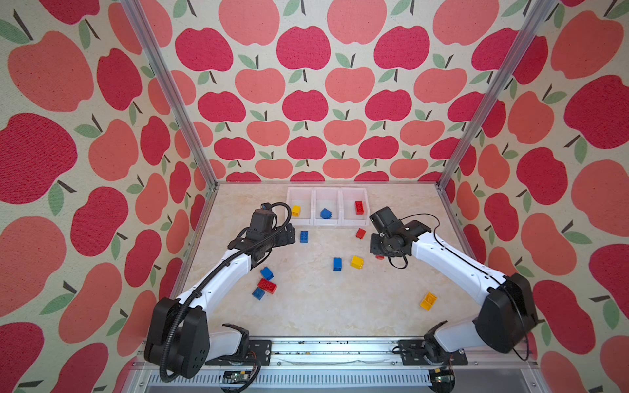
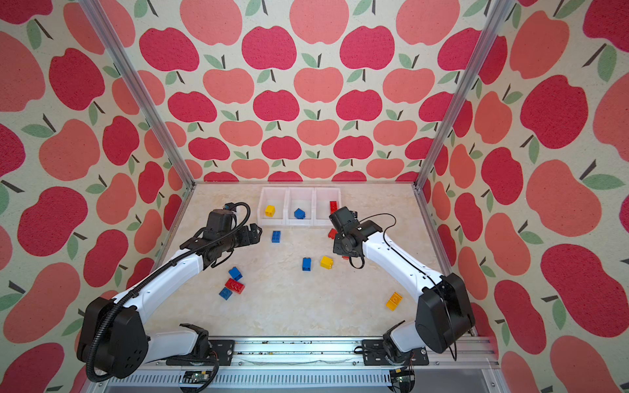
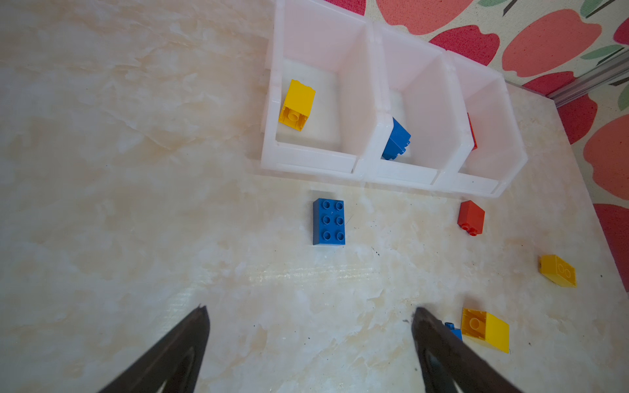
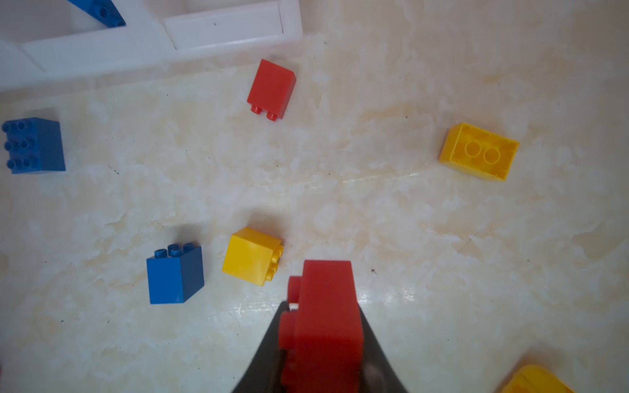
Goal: Sort the legos into containers by color
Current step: 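Lift and carry the red brick to the compartment nearest the right gripper, then lower the red brick into the compartment and open the right gripper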
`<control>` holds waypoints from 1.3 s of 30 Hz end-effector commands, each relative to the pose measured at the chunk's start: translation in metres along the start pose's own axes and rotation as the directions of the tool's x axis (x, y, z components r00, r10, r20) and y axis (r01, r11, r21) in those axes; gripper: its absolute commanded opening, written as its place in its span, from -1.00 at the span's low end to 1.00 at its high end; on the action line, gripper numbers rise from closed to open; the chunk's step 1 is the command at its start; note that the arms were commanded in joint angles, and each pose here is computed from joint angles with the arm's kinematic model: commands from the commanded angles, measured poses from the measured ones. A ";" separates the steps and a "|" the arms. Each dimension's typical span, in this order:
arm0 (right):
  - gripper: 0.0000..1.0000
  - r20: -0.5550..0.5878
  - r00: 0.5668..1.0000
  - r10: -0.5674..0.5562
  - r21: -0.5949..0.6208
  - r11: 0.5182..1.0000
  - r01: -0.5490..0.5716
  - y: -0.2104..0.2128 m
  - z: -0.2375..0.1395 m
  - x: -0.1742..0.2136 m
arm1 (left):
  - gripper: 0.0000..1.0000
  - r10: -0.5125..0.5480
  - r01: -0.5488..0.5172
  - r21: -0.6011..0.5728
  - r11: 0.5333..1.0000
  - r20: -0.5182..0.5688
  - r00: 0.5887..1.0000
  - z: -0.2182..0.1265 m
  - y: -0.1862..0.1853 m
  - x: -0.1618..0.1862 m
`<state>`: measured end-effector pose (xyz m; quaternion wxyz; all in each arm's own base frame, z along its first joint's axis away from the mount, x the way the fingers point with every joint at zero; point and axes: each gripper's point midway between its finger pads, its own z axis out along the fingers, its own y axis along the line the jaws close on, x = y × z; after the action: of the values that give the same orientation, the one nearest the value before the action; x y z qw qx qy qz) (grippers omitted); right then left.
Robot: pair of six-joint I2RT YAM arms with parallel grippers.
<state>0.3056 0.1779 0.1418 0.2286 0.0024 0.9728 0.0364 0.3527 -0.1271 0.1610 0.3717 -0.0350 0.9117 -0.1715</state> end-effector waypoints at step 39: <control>-0.50 0.127 0.962 -0.244 -0.193 0.945 0.265 0.083 0.147 -0.176 | 0.98 -0.054 0.054 -0.032 0.998 -0.008 0.998 -0.025 0.026 0.020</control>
<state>0.5263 0.2662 0.0954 0.2897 -0.1469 0.9404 0.1010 0.3319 -0.1032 0.1619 0.3776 -0.0594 0.9084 -0.1695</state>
